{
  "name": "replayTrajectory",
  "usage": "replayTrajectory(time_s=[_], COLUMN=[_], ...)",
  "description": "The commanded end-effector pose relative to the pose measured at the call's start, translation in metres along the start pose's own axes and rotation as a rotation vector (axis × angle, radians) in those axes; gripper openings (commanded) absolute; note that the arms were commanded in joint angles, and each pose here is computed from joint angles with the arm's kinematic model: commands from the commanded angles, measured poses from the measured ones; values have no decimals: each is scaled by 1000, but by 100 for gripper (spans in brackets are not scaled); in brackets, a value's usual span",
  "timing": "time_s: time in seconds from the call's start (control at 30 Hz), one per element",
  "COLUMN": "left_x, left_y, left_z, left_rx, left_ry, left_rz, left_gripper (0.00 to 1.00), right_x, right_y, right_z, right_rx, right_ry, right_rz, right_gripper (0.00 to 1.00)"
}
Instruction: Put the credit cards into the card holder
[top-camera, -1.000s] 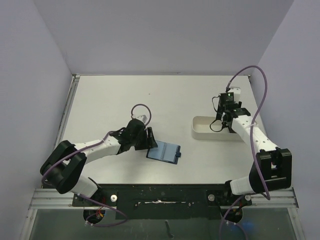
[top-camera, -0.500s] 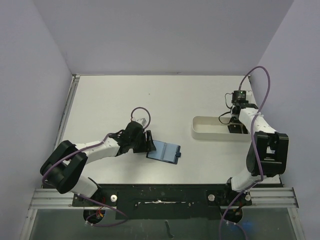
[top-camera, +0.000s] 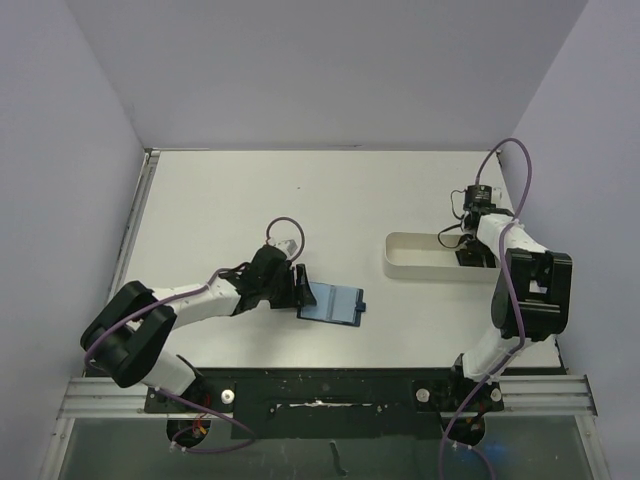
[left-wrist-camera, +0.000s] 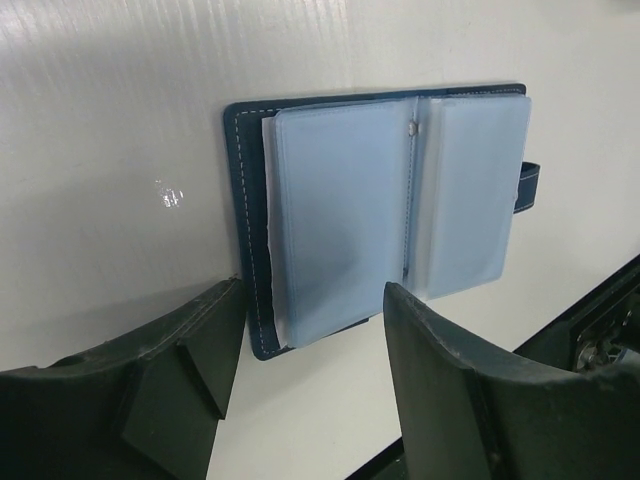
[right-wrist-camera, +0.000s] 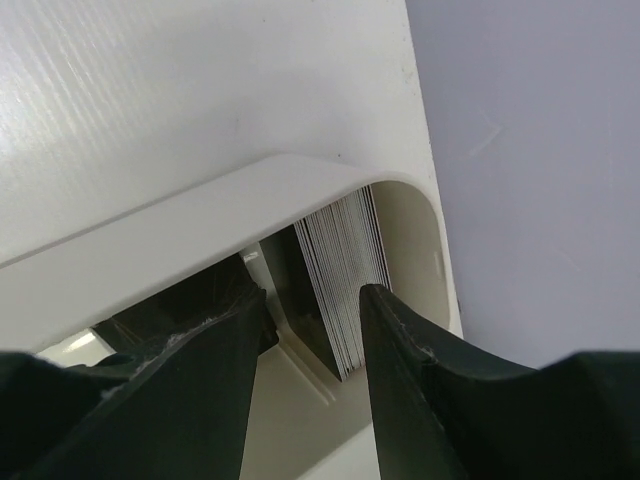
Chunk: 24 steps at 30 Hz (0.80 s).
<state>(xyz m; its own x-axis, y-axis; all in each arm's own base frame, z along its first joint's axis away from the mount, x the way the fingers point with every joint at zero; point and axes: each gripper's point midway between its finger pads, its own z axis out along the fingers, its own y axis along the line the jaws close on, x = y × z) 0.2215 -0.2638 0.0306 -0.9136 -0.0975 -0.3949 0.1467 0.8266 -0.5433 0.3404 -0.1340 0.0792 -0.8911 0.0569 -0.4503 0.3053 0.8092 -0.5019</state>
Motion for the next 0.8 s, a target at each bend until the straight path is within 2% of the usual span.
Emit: replayTrajectory(time_s=[0.0,0.47,0.77], left_x=[-8,-13,-13], left_y=[-15,-17,-18], left_z=[-8,-16,-15], left_rx=[55,57,63], left_ry=[-40,-74,-70], left_rz=[29,36,36], left_gripper=[56,56,56], right_x=[-9,-11,-17], right_y=[-13,-29,-31], right_z=[4,0,-10], right_rx=[65,166,145], right_ry=[-15,-22,-54], right_rz=[-8,16,26], right_gripper=[43,26,7])
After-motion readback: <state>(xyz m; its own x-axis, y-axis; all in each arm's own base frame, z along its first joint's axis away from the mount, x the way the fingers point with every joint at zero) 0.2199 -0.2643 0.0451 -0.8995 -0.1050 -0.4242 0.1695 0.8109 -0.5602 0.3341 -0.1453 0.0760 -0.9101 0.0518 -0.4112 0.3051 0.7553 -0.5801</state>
